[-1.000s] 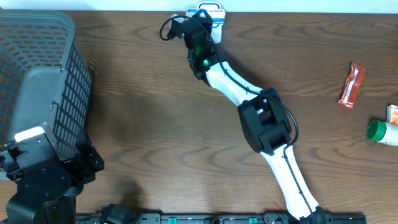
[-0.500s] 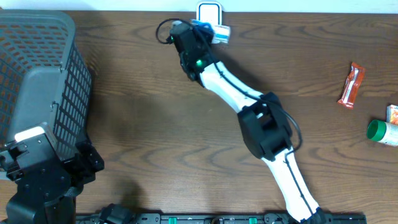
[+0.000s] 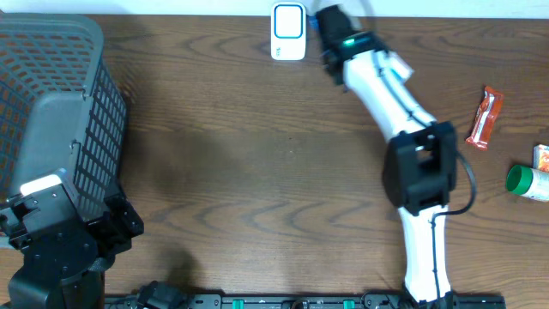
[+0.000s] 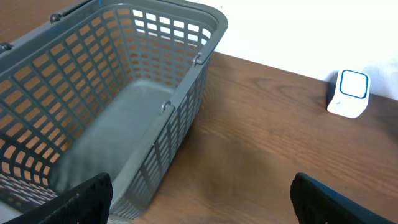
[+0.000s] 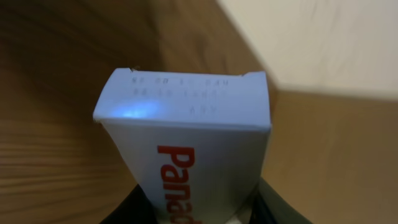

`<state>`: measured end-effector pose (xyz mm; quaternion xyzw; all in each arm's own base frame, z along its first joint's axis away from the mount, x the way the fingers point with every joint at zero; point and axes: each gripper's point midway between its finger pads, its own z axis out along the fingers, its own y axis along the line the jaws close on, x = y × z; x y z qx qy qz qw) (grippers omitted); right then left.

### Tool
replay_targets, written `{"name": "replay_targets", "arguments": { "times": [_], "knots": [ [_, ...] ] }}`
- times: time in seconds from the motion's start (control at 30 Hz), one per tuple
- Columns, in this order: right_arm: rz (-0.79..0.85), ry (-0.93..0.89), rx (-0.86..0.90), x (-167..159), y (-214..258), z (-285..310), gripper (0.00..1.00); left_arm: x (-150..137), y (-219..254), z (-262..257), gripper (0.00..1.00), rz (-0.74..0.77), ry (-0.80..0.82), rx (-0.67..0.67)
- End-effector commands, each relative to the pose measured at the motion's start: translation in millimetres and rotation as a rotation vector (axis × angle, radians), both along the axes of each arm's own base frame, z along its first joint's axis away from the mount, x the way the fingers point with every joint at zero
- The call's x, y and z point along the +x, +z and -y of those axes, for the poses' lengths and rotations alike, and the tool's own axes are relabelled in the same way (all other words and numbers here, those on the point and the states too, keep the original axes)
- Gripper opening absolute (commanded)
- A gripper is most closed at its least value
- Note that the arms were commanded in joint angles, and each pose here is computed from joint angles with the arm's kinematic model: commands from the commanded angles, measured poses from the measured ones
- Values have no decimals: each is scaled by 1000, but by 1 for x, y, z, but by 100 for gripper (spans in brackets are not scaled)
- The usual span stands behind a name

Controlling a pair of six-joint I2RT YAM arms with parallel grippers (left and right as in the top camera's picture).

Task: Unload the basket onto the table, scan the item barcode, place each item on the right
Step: 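Carry the Panadol box right and release it beside the chocolate bar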

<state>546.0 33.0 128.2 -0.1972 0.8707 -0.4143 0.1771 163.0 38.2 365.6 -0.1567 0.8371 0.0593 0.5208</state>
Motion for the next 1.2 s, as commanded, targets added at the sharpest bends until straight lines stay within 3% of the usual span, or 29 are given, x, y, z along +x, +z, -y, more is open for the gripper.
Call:
{"name": "replay_targets", "arguments": {
  "times": [0.0, 0.13, 0.4, 0.63, 0.67, 0.73, 0.77, 0.8, 1.0, 1.17],
  "knots": [
    [85, -197, 147, -6, 2, 57, 27, -1, 4, -2, 91, 16, 14, -6],
    [82, -354, 215, -19, -10, 122, 24, -1, 4, -2, 91, 16, 14, -6],
    [95, -636, 411, -59, -34, 230, 34, -1, 4, -2, 91, 16, 14, -6],
    [146, -834, 549, -95, -48, 291, 27, -1, 4, -2, 92, 16, 14, -6],
    [159, -858, 560, -98, -48, 296, 34, -1, 4, -2, 91, 16, 14, -6],
    [164, -876, 583, -102, -50, 303, 61, -1, 4, -2, 91, 16, 14, -6],
    [169, -881, 583, -103, -49, 305, 92, -1, 4, -2, 91, 16, 14, -6],
    [180, -886, 586, -104, -46, 306, 99, -1, 4, -2, 91, 16, 14, -6],
    [355, -811, 749, -80, 18, 290, 99, -1, 4, -2, 91, 16, 14, -6],
    [684, -677, 990, -66, 150, 258, 99, -1, 4, -2, 92, 16, 14, -6]
  ]
}}
